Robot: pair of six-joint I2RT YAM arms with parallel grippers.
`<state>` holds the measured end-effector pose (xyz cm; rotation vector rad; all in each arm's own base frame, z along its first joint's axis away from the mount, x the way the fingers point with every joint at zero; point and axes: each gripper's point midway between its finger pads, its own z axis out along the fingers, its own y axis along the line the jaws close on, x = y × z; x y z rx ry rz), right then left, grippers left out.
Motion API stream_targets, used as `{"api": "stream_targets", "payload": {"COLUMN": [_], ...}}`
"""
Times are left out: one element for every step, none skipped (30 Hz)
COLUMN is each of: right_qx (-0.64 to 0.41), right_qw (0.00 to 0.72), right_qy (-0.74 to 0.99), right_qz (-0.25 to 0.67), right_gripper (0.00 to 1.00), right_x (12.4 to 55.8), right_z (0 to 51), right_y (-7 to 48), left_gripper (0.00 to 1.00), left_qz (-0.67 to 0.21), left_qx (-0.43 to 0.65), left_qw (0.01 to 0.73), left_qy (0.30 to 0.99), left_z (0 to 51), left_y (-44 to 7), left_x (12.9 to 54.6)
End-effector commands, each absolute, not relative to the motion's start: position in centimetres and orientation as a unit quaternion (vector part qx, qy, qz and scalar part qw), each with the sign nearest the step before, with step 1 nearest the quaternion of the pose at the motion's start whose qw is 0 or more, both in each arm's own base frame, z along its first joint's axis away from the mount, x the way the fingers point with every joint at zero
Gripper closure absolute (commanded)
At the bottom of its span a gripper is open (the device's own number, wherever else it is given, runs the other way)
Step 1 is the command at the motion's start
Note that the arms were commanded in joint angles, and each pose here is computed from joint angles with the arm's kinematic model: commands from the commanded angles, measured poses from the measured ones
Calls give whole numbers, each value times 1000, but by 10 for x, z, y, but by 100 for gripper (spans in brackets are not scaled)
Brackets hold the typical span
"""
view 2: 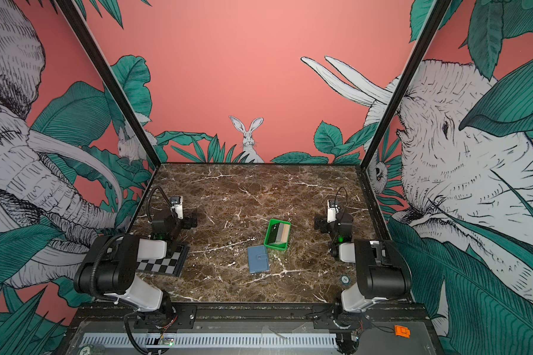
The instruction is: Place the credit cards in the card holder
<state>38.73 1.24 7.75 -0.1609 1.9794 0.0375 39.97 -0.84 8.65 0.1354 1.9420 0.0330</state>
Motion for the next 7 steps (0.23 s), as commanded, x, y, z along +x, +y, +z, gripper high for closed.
{"api": "stream_targets", "payload": {"right_qx": [-80,-81,-82,-81,-81,-81,-81], "right_qw": [566,565,564,563,563,564,565], "right_qy": [820,821,821,822,822,822,821], "right_qz": [19,20,20,20,20,20,20], "right_gripper": [2,2,2,2,2,2,2], "right_x": [395,395,395,395,395,395,395], "right_z": [93,92,92,92,91,91,92], "right_y": [15,16,16,15,16,15,16], "left_gripper": [1,1,1,1,1,1,1], "left_qz": [20,20,20,21,20,20,20], "left_qx": [66,66,66,66,66,66,66], "left_qw": [574,574,573,573,573,574,573], "left_qy": [816,816,817,817,817,816,817], "left_z": [96,96,95,95,95,96,95], "left_y": [-9,-10,-9,-9,-10,-10,-9], "left_x": [402,402,402,402,402,402,402]}}
